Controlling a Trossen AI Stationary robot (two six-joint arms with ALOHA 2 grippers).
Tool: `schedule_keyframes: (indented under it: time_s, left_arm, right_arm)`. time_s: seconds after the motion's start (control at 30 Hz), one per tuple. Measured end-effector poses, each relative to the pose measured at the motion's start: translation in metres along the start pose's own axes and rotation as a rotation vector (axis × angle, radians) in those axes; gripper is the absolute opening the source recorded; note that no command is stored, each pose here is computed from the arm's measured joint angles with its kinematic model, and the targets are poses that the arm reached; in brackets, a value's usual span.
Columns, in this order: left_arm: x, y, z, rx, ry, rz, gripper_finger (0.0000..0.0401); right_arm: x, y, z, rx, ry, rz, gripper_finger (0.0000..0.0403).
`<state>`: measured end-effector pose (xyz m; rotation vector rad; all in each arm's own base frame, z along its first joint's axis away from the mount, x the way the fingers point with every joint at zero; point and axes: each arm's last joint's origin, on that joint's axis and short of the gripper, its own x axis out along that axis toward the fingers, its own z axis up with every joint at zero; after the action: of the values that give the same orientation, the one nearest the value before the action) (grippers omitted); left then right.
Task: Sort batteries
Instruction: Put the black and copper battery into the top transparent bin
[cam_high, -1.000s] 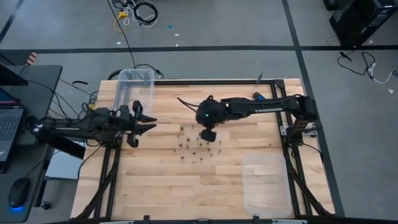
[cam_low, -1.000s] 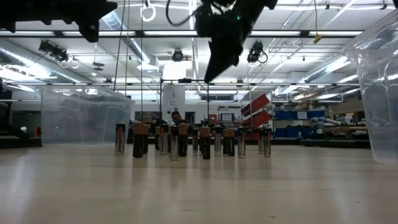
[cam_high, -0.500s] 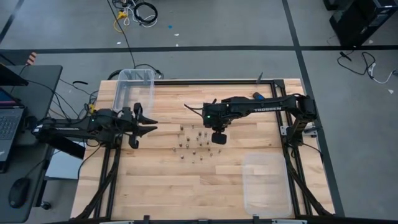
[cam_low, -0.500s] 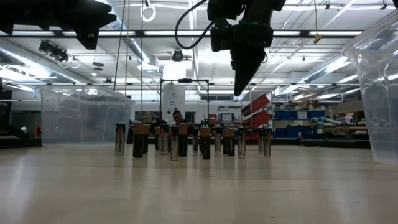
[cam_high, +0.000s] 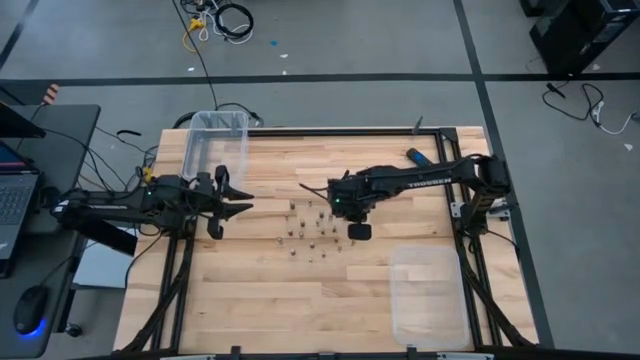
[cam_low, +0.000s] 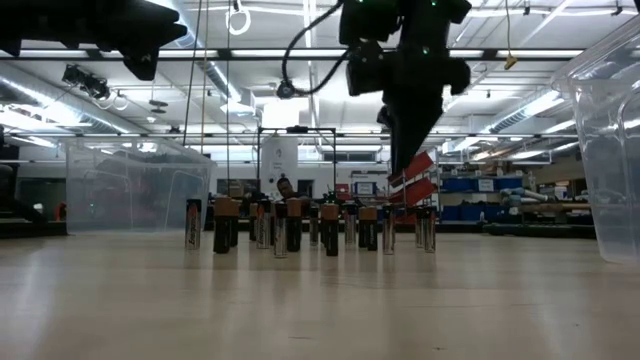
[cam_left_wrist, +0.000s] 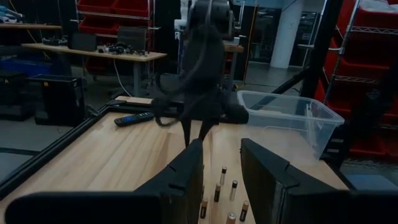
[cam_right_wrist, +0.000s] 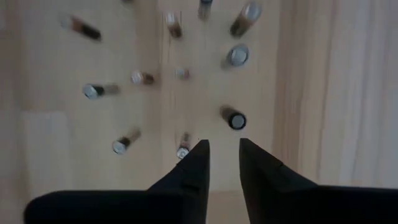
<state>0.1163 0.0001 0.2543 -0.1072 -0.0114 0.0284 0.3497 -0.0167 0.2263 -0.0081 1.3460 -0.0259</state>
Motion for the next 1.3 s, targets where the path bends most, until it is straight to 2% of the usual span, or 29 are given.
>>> schedule_keyframes:
  time_s: [0.17, 0.43, 1.3]
  left_arm:
    - [0.0, 0.0, 0.0, 0.001, -0.001, 0.006, 0.0106]
    - [0.0, 0.001, 0.0, 0.008, 0.0, 0.021, 0.0106]
    - [0.0, 0.001, -0.001, 0.025, 0.006, 0.024, 0.0106]
  right_arm:
    - [0.006, -0.002, -0.001, -0.016, -0.009, -0.05, 0.0103]
    - [0.017, -0.002, -0.002, -0.009, -0.058, -0.052, 0.0129]
    - [0.018, -0.004, 0.001, 0.01, -0.093, -0.054, 0.0135]
